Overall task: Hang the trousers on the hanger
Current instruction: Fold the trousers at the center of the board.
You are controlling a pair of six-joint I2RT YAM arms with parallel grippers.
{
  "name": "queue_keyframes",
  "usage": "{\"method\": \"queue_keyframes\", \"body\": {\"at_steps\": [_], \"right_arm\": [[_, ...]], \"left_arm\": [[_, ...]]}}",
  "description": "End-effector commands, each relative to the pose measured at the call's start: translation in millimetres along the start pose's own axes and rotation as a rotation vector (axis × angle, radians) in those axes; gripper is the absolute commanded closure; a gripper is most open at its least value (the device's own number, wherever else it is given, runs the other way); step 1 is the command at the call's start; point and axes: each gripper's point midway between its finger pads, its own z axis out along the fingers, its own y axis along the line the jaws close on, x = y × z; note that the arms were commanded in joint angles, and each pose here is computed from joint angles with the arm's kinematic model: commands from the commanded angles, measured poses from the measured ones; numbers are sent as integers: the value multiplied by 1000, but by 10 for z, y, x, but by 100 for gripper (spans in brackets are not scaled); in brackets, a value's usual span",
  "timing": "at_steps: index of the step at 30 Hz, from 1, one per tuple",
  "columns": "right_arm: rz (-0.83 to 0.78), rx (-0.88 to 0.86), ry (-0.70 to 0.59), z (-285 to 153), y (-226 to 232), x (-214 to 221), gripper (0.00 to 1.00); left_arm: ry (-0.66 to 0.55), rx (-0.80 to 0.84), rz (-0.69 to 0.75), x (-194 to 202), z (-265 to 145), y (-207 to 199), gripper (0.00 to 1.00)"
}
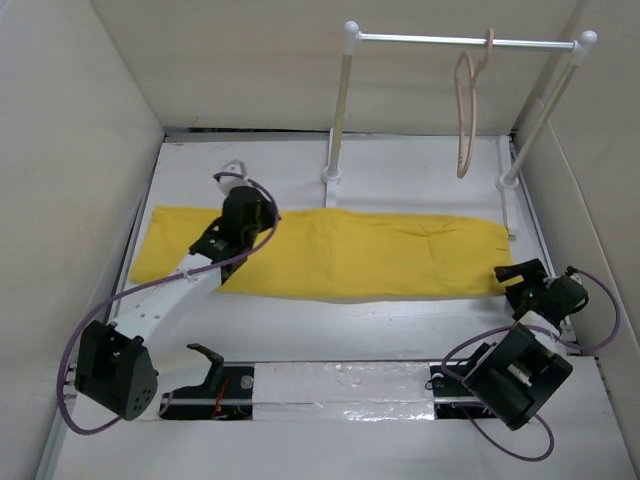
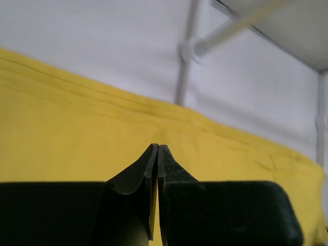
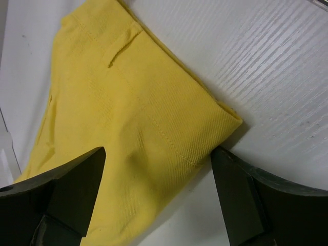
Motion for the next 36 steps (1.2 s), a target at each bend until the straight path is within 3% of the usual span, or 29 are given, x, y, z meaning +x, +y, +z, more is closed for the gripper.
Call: {"method": "queue_keyframes", "body": {"at_steps": [1, 3, 4, 6, 7, 9, 12, 16, 19, 26, 31, 36], "right_arm": [[17, -11, -53, 48, 34, -159, 22], [11, -3, -64, 60, 21, -195, 35], [8, -10, -77, 61, 28, -205, 50], [-12, -27, -94, 49, 79, -232, 67], [-24, -39, -102, 37, 110, -257, 81], [-105, -140, -92, -5, 416, -212, 98], [-196, -271, -77, -114, 850, -84, 100], [-355, -571, -34, -683, 1807, 355, 100], [-370, -675, -83, -1091, 2211, 397, 100], [-425, -920, -21, -2054, 3100, 504, 100], [-423, -988, -46, -2556, 3447, 420, 100], [-368, -1016, -129, -2943, 3562, 22, 100]], "left_arm": [[8, 137, 55, 289, -153, -567, 100], [24, 172, 102, 558, -280, -754, 100], [41, 175, 125, 708, -281, -761, 100], [47, 167, 155, 861, -303, -764, 100], [68, 174, 181, 1022, -332, -781, 100], [65, 156, 202, 1139, -319, -742, 100], [101, 136, 217, 1383, -236, -637, 100], [156, 103, 230, 1704, -187, -457, 100], [173, 87, 248, 1882, -226, -370, 100], [248, 5, 270, 2294, -157, -60, 100], [275, 1, 283, 2486, -141, -81, 100], [330, 69, 314, 2810, -257, -303, 100]]}}
